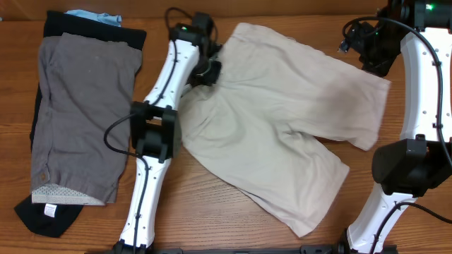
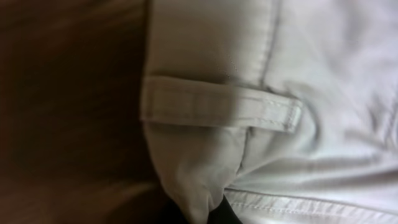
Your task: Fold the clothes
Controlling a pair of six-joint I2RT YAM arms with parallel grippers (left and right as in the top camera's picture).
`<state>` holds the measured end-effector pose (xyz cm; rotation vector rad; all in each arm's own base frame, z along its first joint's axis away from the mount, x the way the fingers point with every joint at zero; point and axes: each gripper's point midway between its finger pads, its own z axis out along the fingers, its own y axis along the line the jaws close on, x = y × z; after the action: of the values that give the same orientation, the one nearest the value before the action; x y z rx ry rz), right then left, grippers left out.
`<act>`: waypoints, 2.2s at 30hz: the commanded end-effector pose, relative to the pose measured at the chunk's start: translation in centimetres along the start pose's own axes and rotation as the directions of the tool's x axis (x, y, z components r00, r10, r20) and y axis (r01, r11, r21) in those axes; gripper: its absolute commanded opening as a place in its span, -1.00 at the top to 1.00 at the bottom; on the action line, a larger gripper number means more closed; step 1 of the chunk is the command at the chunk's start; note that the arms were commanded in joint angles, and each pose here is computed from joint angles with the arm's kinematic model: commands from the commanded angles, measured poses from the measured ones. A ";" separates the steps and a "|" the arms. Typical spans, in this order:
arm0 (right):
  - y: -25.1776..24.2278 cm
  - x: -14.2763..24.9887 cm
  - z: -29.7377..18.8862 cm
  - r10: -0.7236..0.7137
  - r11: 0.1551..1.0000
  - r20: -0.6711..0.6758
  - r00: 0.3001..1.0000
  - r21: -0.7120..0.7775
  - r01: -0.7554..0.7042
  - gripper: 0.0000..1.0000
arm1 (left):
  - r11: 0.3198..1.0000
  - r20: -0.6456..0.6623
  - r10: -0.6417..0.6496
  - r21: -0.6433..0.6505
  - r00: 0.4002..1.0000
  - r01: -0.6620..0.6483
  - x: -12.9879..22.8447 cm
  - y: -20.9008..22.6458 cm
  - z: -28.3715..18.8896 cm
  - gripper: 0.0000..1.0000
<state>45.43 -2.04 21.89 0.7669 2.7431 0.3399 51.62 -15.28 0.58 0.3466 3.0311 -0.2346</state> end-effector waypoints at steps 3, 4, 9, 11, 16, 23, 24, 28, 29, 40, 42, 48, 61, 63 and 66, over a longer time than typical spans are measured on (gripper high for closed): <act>-0.5 0.0 0.6 0.009 1.000 0.005 1.000 0.016 -0.009 -0.62 | 0.888 -0.048 -0.458 -0.083 0.888 0.453 2.6 10.5 -0.4 0.92; -0.6 0.1 1.1 0.010 1.000 -0.002 1.000 0.020 -0.010 -0.63 | 0.876 -0.071 -0.482 -0.049 0.873 0.479 3.1 11.0 -0.6 0.91; -1.5 0.7 3.8 0.022 0.999 -0.037 0.999 0.038 -0.021 -0.64 | 0.820 -0.177 -0.569 -0.052 0.803 0.569 6.6 14.3 -1.7 0.62; -1.9 1.1 5.1 0.041 0.998 -0.052 0.998 0.046 -0.039 -0.65 | 0.804 -0.207 -0.590 -0.063 0.780 0.592 7.7 15.2 -2.1 0.51; -2.2 1.0 7.0 0.042 0.998 -0.048 0.998 0.039 -0.040 -0.65 | 0.813 -0.266 -0.570 -0.048 0.777 0.580 9.4 15.9 -2.8 0.03; -0.9 -0.1 3.5 0.019 1.000 0.039 0.999 -0.008 -0.019 -0.68 | 0.835 -0.162 -0.544 -0.012 0.823 0.550 7.4 15.4 -6.8 -0.44; -0.7 -0.1 2.5 0.015 1.000 0.059 0.998 -0.018 -0.014 -0.70 | 0.845 -0.129 -0.531 -0.004 0.837 0.535 6.8 15.2 -8.1 -0.49; 0.1 0.3 -2.1 0.003 0.998 0.137 0.991 -0.059 0.006 -0.72 | 0.888 0.062 -0.460 0.031 0.886 0.459 4.5 14.3 -15.1 -0.75; 0.4 0.6 -3.9 -0.002 0.997 0.169 0.986 -0.076 0.015 -0.72 | 0.910 0.132 -0.413 0.037 0.901 0.412 4.1 13.7 -17.9 -1.00; 0.5 6.5 -16.0 -0.021 0.985 0.327 0.945 -0.154 0.075 -0.65 | 0.955 0.512 -0.251 -0.010 0.822 0.298 7.3 8.6 -36.1 -1.00; 0.0 8.2 -17.7 -0.025 0.985 0.338 0.941 -0.153 0.081 -0.63 | 0.957 0.550 -0.240 -0.003 0.800 0.289 8.4 7.6 -38.2 -1.00; -2.8 14.2 -22.6 0.002 0.992 0.400 0.916 -0.114 0.048 -0.69 | 0.943 0.553 -0.280 0.006 0.784 0.333 13.9 5.2 -40.8 -1.00; -2.1 20.3 -14.6 -0.049 0.992 0.101 0.994 -0.114 0.060 -1.00 | 0.350 0.393 -0.826 -0.202 0.403 0.915 26.2 11.0 -27.1 -1.00; -1.6 20.9 -12.2 -0.059 0.990 0.036 0.998 -0.129 0.063 -1.00 | 0.301 0.378 -0.857 -0.184 0.351 0.935 25.7 11.4 -23.6 -1.00; -1.2 21.9 -8.8 -0.059 0.988 -0.061 0.996 -0.149 0.050 -1.00 | 0.322 0.316 -0.883 -0.132 0.348 0.937 24.4 11.1 -18.5 -1.00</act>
<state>24.40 5.49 27.95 0.6479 2.6777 0.4444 29.46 4.28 19.15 -1.1973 2.6263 0.1896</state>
